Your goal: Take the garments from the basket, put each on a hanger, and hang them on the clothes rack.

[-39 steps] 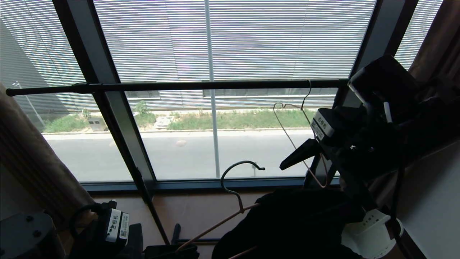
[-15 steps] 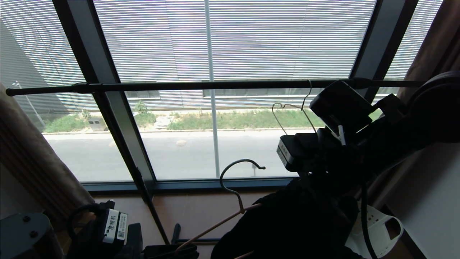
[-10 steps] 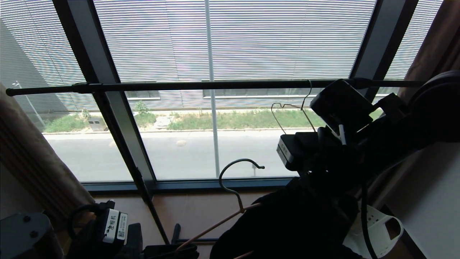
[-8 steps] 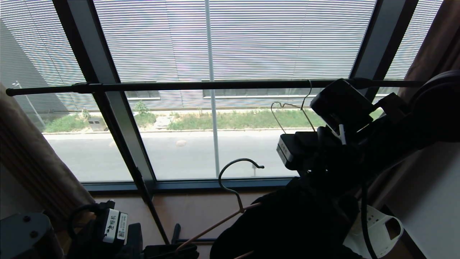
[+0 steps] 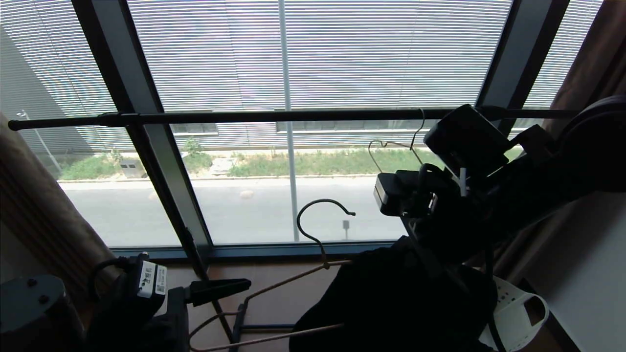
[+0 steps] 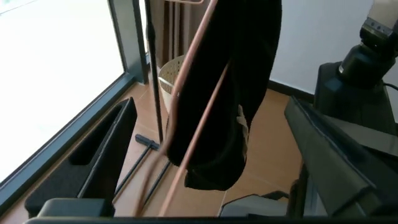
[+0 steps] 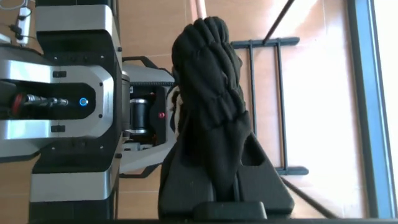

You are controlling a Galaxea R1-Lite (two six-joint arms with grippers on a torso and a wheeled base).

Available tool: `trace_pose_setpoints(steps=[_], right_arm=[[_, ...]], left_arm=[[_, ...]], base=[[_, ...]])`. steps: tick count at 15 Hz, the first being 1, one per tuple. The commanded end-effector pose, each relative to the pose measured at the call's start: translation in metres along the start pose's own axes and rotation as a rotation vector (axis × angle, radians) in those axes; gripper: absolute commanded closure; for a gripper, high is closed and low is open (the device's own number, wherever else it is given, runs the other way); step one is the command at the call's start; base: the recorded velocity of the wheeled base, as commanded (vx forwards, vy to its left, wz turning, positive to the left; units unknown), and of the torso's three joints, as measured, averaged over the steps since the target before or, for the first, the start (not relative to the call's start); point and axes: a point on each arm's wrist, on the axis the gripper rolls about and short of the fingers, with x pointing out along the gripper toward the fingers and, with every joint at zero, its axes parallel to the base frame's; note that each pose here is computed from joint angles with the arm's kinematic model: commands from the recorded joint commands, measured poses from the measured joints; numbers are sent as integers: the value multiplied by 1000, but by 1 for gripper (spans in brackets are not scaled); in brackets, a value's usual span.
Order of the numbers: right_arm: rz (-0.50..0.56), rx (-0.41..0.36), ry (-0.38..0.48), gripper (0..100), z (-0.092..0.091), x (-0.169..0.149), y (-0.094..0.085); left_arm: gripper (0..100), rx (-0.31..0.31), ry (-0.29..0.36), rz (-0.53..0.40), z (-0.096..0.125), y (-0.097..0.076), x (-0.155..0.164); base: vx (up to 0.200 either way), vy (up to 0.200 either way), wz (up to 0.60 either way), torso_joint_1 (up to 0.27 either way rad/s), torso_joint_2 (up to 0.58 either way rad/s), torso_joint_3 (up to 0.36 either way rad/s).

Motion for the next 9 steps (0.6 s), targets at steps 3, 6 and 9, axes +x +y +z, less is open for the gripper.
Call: trace_pose_setpoints(steps=[3, 6, 9], right_arm=[[-66, 67, 7, 100, -1, -16, 13], [-120, 186, -10, 100, -9, -30, 25], [-171, 242, -112, 100, -18, -33, 33]], left_arm=[[0, -138, -140, 152, 25, 13, -27], [0, -349, -152, 258, 23, 24, -44], [0, -565, -104, 235, 11, 18, -44]], base=[[0, 0, 0, 0, 0, 0], [0, 0, 0, 0, 0, 0], [0, 0, 0, 0, 0, 0]])
